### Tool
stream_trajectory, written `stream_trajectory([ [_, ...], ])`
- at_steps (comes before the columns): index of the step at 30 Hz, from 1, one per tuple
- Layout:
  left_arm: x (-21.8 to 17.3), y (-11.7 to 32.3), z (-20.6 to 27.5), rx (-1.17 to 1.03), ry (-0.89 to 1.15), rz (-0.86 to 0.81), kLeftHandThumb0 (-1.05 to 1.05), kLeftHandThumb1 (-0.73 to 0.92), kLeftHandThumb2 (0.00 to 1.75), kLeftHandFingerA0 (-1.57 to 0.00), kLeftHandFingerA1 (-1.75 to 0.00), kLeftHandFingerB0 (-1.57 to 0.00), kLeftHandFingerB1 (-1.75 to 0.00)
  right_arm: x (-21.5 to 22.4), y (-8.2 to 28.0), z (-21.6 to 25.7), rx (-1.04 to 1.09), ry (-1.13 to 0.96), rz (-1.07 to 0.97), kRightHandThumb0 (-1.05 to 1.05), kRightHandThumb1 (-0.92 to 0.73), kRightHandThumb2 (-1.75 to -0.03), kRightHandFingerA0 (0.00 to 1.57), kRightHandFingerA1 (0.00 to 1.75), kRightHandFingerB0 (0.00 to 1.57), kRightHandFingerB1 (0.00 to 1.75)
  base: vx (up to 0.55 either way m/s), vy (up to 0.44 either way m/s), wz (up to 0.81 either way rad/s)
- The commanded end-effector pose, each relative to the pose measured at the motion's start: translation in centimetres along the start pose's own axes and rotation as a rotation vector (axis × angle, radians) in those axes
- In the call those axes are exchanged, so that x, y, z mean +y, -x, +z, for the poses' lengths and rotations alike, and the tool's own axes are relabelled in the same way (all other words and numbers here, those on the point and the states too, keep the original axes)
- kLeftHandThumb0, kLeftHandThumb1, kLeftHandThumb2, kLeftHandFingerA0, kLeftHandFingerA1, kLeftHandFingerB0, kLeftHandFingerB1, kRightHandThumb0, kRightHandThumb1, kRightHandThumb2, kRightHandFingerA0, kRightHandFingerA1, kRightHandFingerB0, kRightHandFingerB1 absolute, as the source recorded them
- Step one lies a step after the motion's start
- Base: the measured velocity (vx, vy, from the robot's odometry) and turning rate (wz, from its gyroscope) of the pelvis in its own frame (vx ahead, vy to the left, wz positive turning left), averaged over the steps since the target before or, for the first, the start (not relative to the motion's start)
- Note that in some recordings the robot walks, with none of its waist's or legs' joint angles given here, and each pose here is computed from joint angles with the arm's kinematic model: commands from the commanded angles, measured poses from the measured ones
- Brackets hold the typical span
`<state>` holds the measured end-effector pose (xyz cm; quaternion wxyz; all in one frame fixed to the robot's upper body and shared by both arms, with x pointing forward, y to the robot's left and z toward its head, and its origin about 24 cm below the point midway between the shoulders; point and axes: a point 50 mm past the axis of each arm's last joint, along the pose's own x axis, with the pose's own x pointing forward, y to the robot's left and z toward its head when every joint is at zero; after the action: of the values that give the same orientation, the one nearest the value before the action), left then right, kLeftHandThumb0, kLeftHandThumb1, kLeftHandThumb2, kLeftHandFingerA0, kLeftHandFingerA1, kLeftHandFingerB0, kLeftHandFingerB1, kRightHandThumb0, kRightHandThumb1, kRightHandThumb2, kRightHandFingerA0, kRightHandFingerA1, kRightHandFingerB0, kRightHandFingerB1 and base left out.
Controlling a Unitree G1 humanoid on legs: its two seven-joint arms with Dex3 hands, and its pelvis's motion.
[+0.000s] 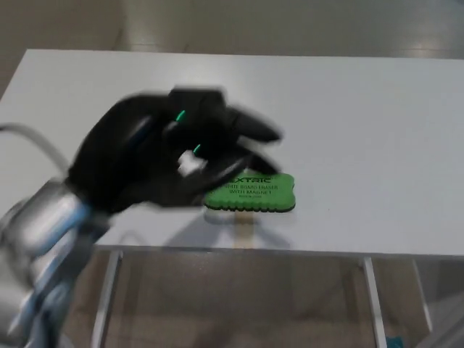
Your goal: Use the left hand to press on the green eraser and wipe the desk from center to the left and then back to center.
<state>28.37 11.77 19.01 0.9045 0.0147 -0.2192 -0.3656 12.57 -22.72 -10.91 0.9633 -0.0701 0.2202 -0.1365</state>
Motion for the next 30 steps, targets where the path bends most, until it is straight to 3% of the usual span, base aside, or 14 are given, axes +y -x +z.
stream_trajectory([
  [1, 1.3, -4.7, -4.2, 0.251, -0.109, 0.188, -0.22, 0.78, 0.64, -0.97, -0.5, -0.84, -0.48, -0.2, 0.5, -0.1, -0.038, -0.003, -0.003, -0.4, -0.77, -0.63, 0.8, 0.6, 0.57, 0.37, 0.0, 0.0, 0.0],
  [6, 1.6, -6.4, -6.2, 0.312, -0.175, 0.276, -0.2, 0.79, 0.63, -0.99, -0.55, -0.83, -0.49, -0.2, 0.8, -0.3, -0.034, 0.002, 0.002, -0.4, -0.77, -0.63, 0.8, 0.6, 0.58, 0.37, 0.0, 0.0, 0.0],
  [16, 0.5, -8.0, -9.4, 0.406, -0.114, 0.371, -0.22, 0.82, 0.65, -1.01, -0.58, -0.88, -0.51, 0.0, 0.8, -0.2, -0.043, 0.031, 0.002, -0.4, -0.77, -0.63, 0.8, 0.57, 0.57, 0.37, 0.0, 0.0, 0.0],
  [20, -0.6, -7.8, -11.4, 0.476, -0.062, 0.399, -0.19, 0.85, 0.67, -1.0, -0.66, -0.93, -0.55, -0.1, 0.7, -0.2, -0.041, 0.042, 0.009, -0.41, -0.77, -0.64, 0.79, 0.58, 0.57, 0.37, 0.0, 0.0, 0.0],
  [30, -3.1, -5.7, -14.8, 0.563, -0.08, 0.413, -0.19, 0.84, 0.66, -1.01, -0.66, -0.96, -0.58, 0.1, 1.0, -0.5, -0.021, -0.004, 0.009, -0.41, -0.76, -0.63, 0.81, 0.57, 0.57, 0.37, 0.0, 0.0, 0.0],
])
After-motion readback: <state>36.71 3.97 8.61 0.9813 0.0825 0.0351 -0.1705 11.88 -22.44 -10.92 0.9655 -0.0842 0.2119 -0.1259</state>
